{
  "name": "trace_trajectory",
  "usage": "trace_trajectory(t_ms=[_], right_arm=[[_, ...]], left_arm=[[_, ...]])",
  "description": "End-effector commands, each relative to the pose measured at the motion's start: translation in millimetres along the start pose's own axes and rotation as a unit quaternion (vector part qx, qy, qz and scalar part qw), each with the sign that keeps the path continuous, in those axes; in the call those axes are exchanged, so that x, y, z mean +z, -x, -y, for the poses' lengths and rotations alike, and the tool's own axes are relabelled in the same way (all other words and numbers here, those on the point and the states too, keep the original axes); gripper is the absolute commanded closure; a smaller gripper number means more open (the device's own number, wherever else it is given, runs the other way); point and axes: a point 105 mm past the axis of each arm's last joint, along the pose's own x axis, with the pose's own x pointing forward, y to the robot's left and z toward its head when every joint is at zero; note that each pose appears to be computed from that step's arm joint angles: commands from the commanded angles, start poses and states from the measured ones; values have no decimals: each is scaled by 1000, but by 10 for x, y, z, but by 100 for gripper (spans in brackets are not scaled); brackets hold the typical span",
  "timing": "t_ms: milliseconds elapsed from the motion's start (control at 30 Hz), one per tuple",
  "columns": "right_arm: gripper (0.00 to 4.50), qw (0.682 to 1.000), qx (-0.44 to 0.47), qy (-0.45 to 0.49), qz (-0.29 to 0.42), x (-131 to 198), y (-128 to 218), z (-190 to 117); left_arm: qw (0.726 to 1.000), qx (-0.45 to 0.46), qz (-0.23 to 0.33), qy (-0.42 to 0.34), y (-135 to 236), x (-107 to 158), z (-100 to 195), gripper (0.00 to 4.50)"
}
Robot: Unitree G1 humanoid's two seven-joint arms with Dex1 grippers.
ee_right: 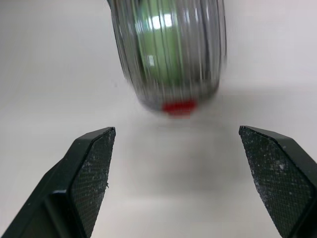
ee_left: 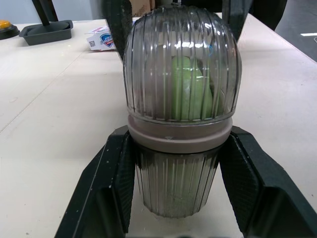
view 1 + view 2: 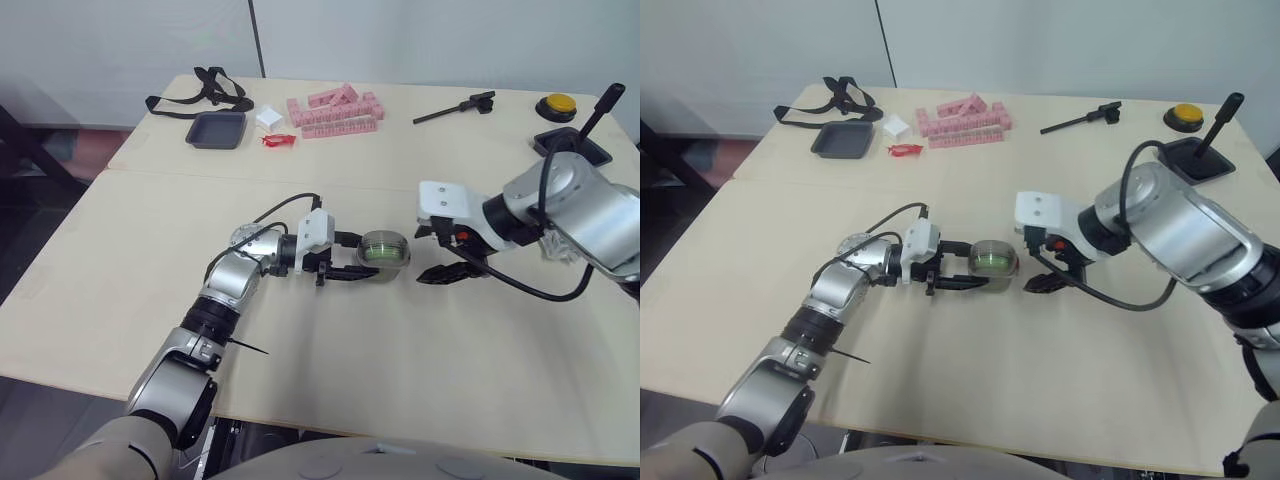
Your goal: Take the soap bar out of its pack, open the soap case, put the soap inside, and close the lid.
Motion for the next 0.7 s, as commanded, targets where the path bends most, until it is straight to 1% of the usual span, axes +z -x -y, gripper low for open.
trace_trajectory(t_ms=[33,133,167,200,233,300,333,400,433,567,600,700], right_arm=[[25,999,-39,1,37,-11,167,84],[25,993,-65,-13,94,-98,208,152],[65,992,-72,-35,94,-188,217,165],[80,991,-81,-54,89,-268,223,182],[105,990,-96,-59,85,-350,228,211],[184,986,-114,-79,88,-476,233,248],[209,984,-118,-91,94,-523,231,262],[282,983,-115,-103,100,-577,221,258],[307,981,-118,-90,127,-573,199,247],[443,966,-119,-69,217,-498,161,184],[447,960,-111,-73,245,-459,162,156],[447,949,-91,-83,289,-416,163,73]], left_arm=[[1000,11,4,-11,58,50,-52,254],[1000,11,3,-11,63,51,-59,254],[1000,11,3,-11,63,51,-61,254],[1000,11,3,-11,65,52,-63,254],[1000,11,3,-11,66,52,-65,254],[1000,12,3,-11,68,52,-70,254],[1000,12,2,-11,68,51,-72,254],[1000,12,2,-11,71,50,-74,254],[1000,11,2,-10,68,49,-70,254],[1000,10,3,-8,61,47,-65,254],[1000,10,3,-7,62,47,-65,254],[1000,9,3,-7,61,48,-66,254]])
